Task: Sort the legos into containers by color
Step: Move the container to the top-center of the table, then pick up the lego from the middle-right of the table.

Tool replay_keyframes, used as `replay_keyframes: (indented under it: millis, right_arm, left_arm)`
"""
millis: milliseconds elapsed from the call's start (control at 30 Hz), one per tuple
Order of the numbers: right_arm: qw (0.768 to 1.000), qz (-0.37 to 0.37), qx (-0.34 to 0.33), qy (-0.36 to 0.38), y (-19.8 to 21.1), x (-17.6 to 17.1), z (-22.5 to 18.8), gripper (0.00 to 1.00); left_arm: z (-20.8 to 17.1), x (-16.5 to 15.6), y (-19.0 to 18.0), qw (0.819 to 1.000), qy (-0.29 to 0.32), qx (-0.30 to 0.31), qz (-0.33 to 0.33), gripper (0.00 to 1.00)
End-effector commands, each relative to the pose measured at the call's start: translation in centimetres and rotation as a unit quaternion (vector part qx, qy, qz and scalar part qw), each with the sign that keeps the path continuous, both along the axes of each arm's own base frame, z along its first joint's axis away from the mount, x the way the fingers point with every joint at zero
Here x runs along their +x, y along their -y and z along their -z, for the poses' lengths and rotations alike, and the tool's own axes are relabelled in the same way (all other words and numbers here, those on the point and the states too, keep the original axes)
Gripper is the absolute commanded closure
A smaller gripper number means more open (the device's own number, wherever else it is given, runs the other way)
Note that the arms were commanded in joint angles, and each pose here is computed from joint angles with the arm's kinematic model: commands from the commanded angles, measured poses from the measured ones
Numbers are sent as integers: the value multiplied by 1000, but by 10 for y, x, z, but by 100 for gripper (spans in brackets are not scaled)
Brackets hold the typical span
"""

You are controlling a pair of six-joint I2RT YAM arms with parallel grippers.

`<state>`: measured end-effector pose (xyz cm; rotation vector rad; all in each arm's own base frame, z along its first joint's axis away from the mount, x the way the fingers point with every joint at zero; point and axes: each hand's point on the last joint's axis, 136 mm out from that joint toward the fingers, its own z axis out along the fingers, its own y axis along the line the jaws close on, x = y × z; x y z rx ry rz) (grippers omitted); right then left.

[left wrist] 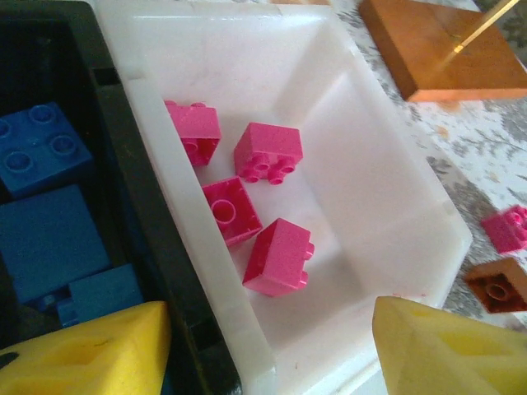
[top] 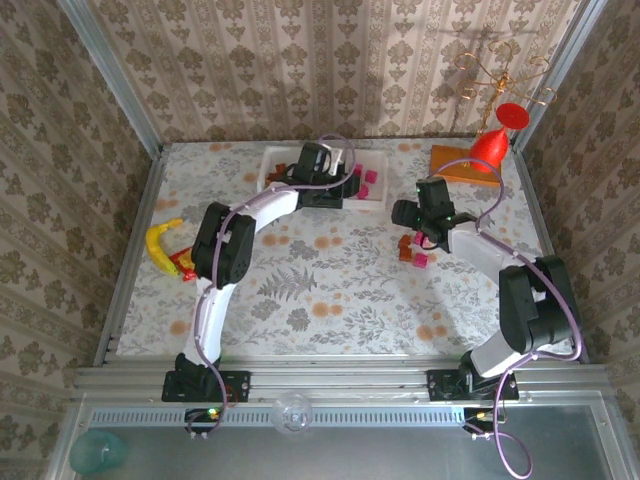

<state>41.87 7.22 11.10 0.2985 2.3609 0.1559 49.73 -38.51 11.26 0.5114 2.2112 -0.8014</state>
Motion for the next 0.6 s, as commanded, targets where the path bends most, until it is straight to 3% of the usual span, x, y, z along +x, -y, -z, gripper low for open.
replay_keyframes:
  millis: [0,300,567]
  right_arm:
    - [998,26,-33,-43,17,0,10,22]
    - [987,4,-69,-147,19,21,44,29]
    - [967,-3,-120,-226,30,26,71,36]
  left_arm:
    - [-14,-12,11,1000,-3,-24,17,33]
    - [-77,-36,-9,997,57,-54,14,29]
    - [-90,-84,-35,993,62,-98,10,27]
